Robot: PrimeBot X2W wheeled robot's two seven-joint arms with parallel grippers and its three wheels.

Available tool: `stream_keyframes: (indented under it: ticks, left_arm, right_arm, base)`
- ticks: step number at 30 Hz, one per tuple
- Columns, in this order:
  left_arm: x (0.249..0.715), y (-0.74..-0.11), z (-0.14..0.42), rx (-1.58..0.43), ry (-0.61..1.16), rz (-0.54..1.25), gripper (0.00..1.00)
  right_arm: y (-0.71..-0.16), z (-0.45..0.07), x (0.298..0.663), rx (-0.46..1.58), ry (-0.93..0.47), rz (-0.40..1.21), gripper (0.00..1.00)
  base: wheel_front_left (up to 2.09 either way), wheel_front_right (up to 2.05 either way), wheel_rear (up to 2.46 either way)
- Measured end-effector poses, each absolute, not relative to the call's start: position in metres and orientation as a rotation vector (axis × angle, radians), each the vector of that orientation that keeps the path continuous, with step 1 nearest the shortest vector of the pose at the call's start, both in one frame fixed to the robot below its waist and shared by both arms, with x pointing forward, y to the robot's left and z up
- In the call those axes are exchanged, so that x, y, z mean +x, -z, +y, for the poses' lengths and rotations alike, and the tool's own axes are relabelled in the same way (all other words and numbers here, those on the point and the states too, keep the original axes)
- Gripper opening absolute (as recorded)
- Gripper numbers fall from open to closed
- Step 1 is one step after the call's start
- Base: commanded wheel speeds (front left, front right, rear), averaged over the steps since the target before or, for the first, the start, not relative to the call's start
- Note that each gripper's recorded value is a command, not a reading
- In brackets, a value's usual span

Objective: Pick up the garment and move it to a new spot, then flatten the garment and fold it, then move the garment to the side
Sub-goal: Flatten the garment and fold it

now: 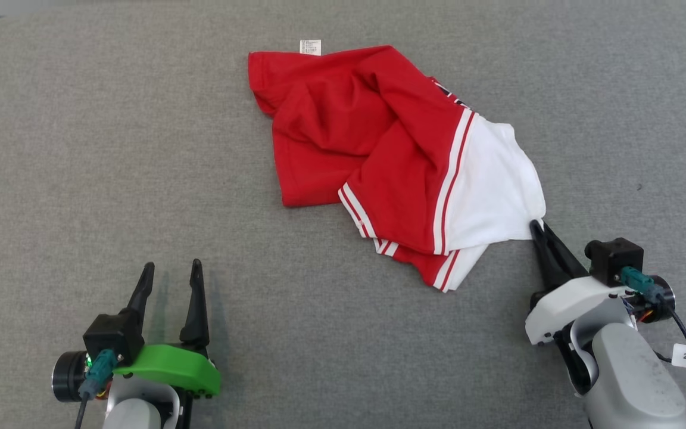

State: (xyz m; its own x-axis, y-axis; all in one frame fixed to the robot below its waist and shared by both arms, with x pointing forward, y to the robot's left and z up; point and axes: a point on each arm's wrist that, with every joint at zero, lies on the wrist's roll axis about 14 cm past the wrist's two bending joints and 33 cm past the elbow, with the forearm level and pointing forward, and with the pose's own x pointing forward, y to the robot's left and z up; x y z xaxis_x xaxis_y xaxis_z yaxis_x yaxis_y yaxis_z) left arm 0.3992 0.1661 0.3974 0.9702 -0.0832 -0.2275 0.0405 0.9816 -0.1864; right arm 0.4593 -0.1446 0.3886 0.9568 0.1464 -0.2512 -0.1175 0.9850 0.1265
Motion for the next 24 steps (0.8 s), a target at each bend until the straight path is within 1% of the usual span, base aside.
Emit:
stream_keyframes:
  ticks: [3,6,9,11,15,18,21,24]
  left_arm:
    - [0.396,-0.402,0.161,-0.185,0.077,0.226,1.0]
    - [0.394,-0.408,0.158,-0.192,0.087,0.212,1.0]
    - [0.39,-0.414,0.155,-0.195,0.094,0.2,1.0]
    - [0.385,-0.415,0.154,-0.195,0.092,0.2,1.0]
    - [0.377,-0.421,0.155,-0.197,0.084,0.185,1.0]
    - [0.372,-0.425,0.157,-0.198,0.077,0.175,1.0]
    - [0.366,-0.429,0.16,-0.2,0.066,0.167,1.0]
    - [0.36,-0.43,0.167,-0.204,0.044,0.162,1.0]
  right_arm:
    - [-0.411,-0.142,0.458,0.153,-0.138,0.196,0.0]
    - [-0.459,-0.116,0.466,0.211,-0.217,0.057,0.0]
    - [-0.52,-0.074,0.47,0.259,-0.355,-0.103,0.0]
    - [-0.574,-0.04,0.469,0.268,-0.477,-0.237,0.0]
    - [-0.665,0.016,0.456,0.248,-0.691,-0.457,0.0]
    - [-0.719,0.051,0.445,0.202,-0.825,-0.579,0.0]
    - [-0.774,0.077,0.436,0.15,-0.918,-0.704,0.0]
    - [-0.823,0.093,0.432,0.105,-0.959,-0.811,0.0]
  base:
    - [0.0,0.0,0.0]
    - [0.0,0.0,0.0]
    - [0.0,0.0,0.0]
    - [0.0,0.0,0.0]
    - [0.0,0.0,0.0]
    - [0.0,0.0,0.0]
    - [0.0,0.0,0.0]
    - [0.0,0.0,0.0]
